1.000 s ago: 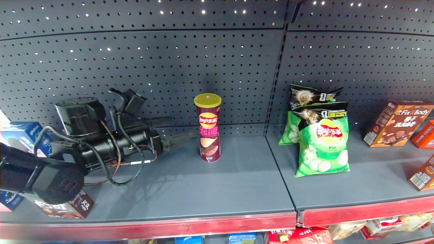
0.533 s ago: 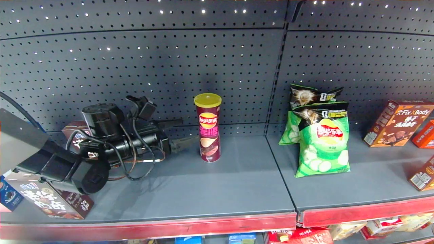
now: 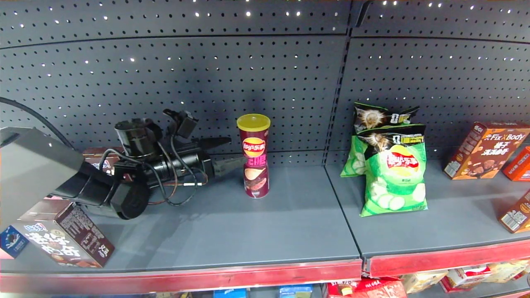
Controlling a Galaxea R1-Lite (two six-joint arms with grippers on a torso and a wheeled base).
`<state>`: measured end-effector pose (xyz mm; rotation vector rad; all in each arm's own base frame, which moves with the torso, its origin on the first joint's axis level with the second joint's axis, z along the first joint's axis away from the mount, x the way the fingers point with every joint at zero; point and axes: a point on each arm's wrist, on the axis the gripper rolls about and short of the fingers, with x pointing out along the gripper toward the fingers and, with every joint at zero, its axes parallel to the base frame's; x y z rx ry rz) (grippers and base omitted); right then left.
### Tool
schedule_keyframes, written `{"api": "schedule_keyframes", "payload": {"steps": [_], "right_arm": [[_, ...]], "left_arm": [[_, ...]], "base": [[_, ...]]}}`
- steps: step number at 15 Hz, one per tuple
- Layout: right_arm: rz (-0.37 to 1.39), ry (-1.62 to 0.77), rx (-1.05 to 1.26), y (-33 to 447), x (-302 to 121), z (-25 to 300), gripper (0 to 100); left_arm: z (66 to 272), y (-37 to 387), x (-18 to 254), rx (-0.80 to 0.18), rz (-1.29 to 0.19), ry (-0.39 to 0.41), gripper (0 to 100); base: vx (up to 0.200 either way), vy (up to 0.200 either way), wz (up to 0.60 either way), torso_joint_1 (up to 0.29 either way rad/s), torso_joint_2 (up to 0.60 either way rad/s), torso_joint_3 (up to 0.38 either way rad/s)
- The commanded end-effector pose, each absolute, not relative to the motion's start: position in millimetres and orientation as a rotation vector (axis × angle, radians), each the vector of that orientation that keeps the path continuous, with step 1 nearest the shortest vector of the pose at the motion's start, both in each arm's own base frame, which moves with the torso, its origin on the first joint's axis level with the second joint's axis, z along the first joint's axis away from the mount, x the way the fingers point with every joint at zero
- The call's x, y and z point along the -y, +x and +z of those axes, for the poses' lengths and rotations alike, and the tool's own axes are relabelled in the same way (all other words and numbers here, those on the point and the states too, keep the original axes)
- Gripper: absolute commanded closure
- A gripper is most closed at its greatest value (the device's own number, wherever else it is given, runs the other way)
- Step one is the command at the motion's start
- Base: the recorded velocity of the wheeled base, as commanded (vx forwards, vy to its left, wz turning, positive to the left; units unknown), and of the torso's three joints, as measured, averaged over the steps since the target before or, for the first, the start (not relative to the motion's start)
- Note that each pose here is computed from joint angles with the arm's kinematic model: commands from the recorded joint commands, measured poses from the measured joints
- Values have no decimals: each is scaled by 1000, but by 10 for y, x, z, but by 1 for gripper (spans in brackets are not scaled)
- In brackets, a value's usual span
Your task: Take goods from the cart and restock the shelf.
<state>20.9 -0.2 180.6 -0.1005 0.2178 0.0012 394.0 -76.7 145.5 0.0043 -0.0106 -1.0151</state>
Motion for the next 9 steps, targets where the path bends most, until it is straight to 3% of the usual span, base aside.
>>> {"api": "schedule_keyframes", "payload": {"steps": [1,9], "right_arm": [[3,-101,-218,212,1,1809,100],[4,-100,-232,227,2,1790,100]], "left_arm": [[1450,4069,780,23,-1034,-5,0],[1394,4141,856,20,-1146,-11,0]], "base": [[0,0,0,0,0,0],[0,0,0,0,0,0]]}}
